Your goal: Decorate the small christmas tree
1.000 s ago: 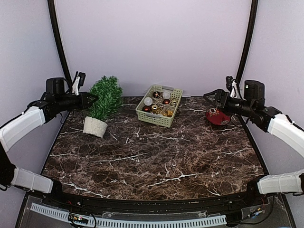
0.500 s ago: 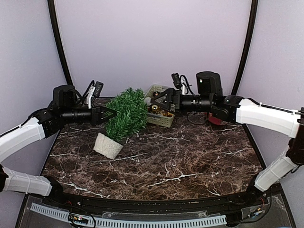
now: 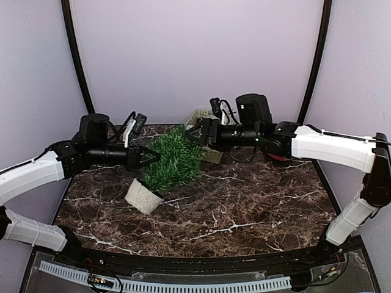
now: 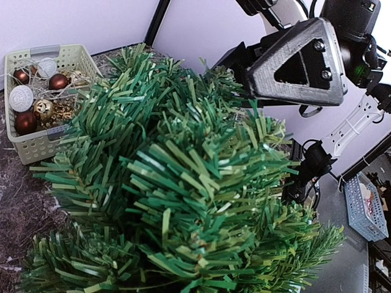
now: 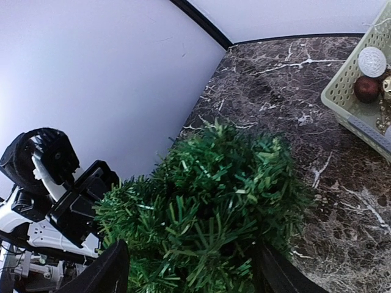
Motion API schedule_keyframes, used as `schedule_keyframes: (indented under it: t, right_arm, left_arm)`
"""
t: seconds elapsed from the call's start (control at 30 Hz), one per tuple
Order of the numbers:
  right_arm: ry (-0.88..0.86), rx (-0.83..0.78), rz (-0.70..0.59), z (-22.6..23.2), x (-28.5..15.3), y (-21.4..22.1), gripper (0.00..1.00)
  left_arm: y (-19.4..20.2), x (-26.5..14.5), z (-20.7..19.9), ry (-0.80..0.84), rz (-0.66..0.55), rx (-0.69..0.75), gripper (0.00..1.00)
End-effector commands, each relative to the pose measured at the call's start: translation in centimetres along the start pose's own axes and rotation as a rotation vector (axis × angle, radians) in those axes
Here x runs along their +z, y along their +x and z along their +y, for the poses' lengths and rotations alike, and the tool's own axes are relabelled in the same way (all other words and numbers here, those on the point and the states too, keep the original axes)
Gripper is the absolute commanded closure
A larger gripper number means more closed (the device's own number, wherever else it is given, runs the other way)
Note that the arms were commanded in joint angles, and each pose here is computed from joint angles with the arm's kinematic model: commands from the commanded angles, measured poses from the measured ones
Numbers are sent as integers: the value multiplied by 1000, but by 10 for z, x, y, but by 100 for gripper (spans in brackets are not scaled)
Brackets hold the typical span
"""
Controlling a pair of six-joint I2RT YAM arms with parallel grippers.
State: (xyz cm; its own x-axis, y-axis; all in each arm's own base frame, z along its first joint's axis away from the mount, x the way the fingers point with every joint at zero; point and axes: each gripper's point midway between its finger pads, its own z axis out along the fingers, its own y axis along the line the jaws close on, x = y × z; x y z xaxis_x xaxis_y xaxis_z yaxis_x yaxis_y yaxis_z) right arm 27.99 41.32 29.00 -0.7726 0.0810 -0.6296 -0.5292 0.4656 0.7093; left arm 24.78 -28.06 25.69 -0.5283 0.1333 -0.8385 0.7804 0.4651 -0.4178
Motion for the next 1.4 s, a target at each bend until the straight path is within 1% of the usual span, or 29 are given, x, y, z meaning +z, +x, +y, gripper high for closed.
schedule_keyframes:
  t: [0.0,0.1,0.2,0.27,0.43,0.53,0.57,0.63,0.67,0.7,0.83,0.9,0.97,1.1,1.13,1.2,1.27,1.37]
  right_arm:
    - [76,12,-40,-9,4,-11,32]
    - [103,35,-43,-15,7,-11,40]
    - [90,46,-59,-13,9,-15,51]
    - [70,51,-67,-9,10,-17,63]
    - [75,47,-73,-8,9,-19,100]
    - [127,20,-114,-14,2,-28,100]
    - [136,6,-131,-13,-2,-32,100]
    - [152,-47,-169,-9,-11,-42,100]
    - [150,-79,-176,-4,-14,-45,100]
    - [149,-107,-184,1,-18,-48,100]
    - [147,-226,-222,20,-26,-52,100]
    - [164,-275,-263,26,-30,-56,100]
    - [168,-324,-289,32,-32,-58,100]
    - [179,-410,-355,37,-36,-64,100]
    - [184,-434,-374,37,-38,-67,100]
    - [183,-466,-406,37,-39,-69,100]
    - [175,-489,-424,37,-38,-69,100]
    - [144,-511,-433,43,-32,-71,100]
  left_arm:
    - [-17,-1,-17,56,-51,50,100]
    - [-15,2,-15,55,-43,47,100]
    - [-19,5,-14,55,-59,58,100]
    - [-19,7,-14,57,-60,56,100]
    - [-16,12,-11,61,-58,48,100]
    - [-14,14,-1,13,-69,35,100]
    - [-9,14,5,-8,-66,11,99]
    - [-5,14,22,-98,-88,-32,95]
    - [-2,14,27,-117,-90,-46,94]
    - [4,15,35,-150,-91,-77,90]
    - [29,17,60,-250,-71,-177,82]
    - [39,19,66,-268,-54,-213,81]
    - [43,20,66,-265,-48,-238,77]
    - [44,19,66,-260,-58,-269,62]
    - [44,19,67,-270,-60,-277,55]
    - [43,15,75,-328,-67,-294,49]
    - [48,10,83,-386,-47,-324,43]
    - [44,5,85,-416,-55,-338,39]
